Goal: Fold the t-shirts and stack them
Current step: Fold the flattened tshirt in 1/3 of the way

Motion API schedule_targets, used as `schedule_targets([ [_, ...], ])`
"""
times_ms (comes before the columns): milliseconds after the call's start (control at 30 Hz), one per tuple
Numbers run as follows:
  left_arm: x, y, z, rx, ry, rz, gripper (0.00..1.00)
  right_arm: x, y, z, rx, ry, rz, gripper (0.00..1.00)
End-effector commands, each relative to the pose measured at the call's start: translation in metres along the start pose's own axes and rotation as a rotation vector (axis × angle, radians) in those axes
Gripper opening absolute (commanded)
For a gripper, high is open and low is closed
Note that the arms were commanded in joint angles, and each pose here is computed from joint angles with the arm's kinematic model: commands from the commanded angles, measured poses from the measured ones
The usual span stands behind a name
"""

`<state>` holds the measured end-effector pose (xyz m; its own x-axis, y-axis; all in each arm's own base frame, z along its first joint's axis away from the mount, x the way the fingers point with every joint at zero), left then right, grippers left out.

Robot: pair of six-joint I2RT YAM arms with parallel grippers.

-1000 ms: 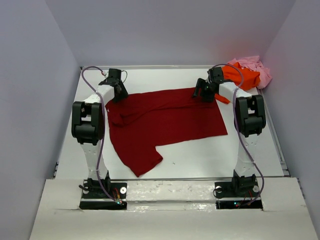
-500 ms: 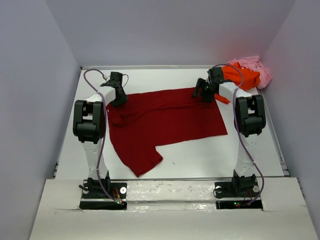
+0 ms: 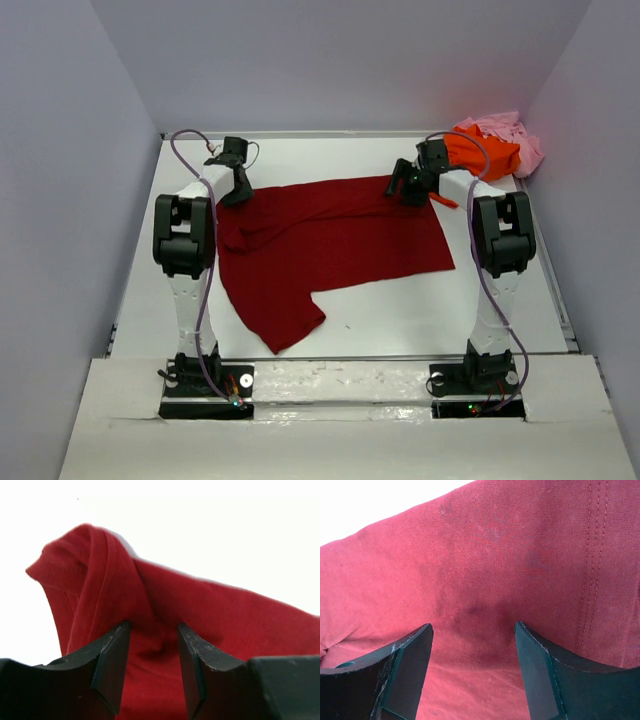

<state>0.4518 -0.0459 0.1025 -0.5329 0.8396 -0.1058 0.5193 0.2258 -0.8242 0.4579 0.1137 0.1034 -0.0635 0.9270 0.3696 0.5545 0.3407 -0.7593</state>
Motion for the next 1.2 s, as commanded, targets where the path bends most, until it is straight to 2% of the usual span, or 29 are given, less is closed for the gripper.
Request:
schedule_targets([
  [0,-0.004,-0.005,-0.023,-0.044,0.007,-0.023,0.52,0.0,0.009,0.033,0.121,0.016,0.035,0.72],
  [267,-0.005,0.001,-0.031,-0.082,0.004,-0.05,0.51,0.007,0.011,0.01,0.071,-0.002,0.01,0.72],
  [633,-0.005,0.014,-0.029,-0.075,0.018,-0.077,0.51,0.013,0.028,-0.017,0.051,-0.014,-0.01,0.72],
  [967,-0.005,0.021,-0.056,-0.142,-0.007,-0.119,0.5,0.013,0.028,-0.017,0.066,-0.025,-0.009,0.72],
  [1167,-0.005,0.03,-0.068,-0.164,-0.015,-0.143,0.5,0.017,0.01,-0.009,0.072,-0.028,-0.035,0.72],
])
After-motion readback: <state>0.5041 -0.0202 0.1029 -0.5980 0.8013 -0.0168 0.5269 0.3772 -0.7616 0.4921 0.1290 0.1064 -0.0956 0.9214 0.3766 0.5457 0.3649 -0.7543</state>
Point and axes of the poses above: each gripper's point midway between its finger pads, its own y axis out along the fingers, its own x axis along the line the jaws close on, z = x × y, the point moved 8 cm from there along -y, back along the fingers, and after that the axes turned 10 degrees about -y, right-handed, at the moved point
